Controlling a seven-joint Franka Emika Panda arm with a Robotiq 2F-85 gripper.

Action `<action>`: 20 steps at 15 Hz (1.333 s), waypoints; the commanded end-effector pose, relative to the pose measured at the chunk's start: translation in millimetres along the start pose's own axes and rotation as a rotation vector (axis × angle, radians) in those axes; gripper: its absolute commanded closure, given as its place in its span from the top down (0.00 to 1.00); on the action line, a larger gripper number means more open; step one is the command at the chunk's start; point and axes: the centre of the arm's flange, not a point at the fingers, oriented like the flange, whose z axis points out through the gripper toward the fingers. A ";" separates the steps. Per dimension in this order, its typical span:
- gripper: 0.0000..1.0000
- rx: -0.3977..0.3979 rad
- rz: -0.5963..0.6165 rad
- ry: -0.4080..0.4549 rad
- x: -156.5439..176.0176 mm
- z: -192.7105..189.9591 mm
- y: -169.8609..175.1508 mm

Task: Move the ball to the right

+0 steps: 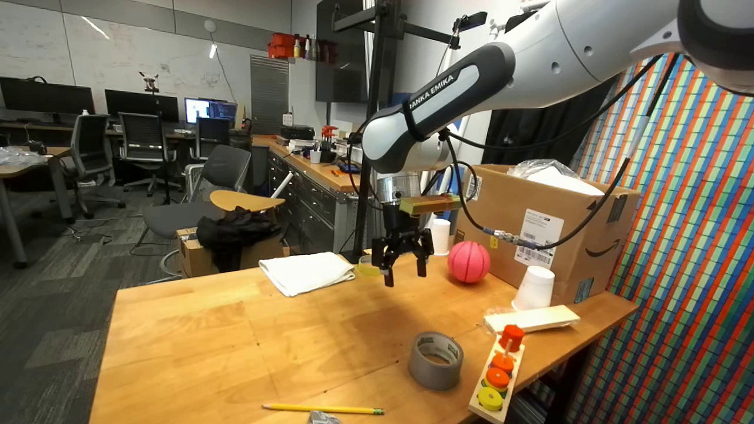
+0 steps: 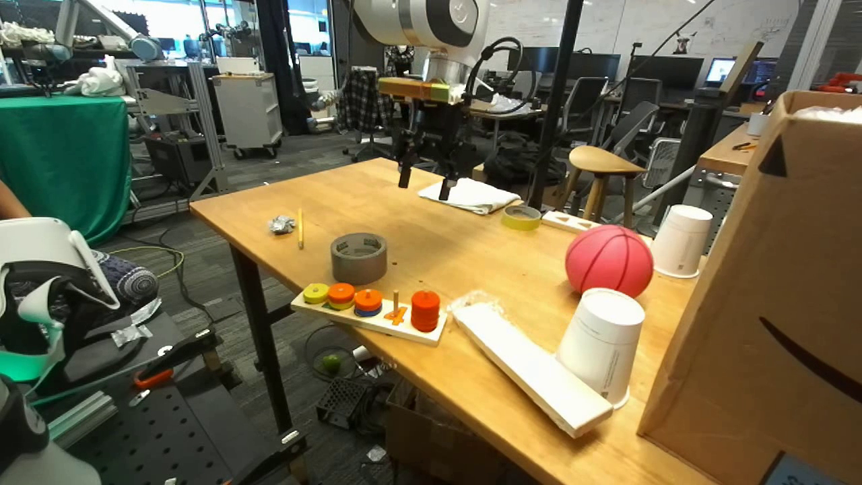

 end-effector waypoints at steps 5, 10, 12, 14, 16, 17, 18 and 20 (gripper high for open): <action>1.00 -0.072 -0.082 0.172 20.3 6.8 42.8; 1.00 -0.149 -0.119 0.225 34.5 8.7 81.1; 1.00 -0.156 -0.114 0.219 41.5 10.5 91.2; 1.00 -0.158 -0.112 0.204 47.5 13.9 101.1; 1.00 -0.156 -0.101 0.170 51.7 18.0 115.7; 1.00 -0.146 -0.088 0.148 51.9 20.5 123.8; 1.00 -0.145 -0.080 0.137 50.2 23.3 130.1; 1.00 -0.140 -0.077 0.143 47.3 28.5 135.1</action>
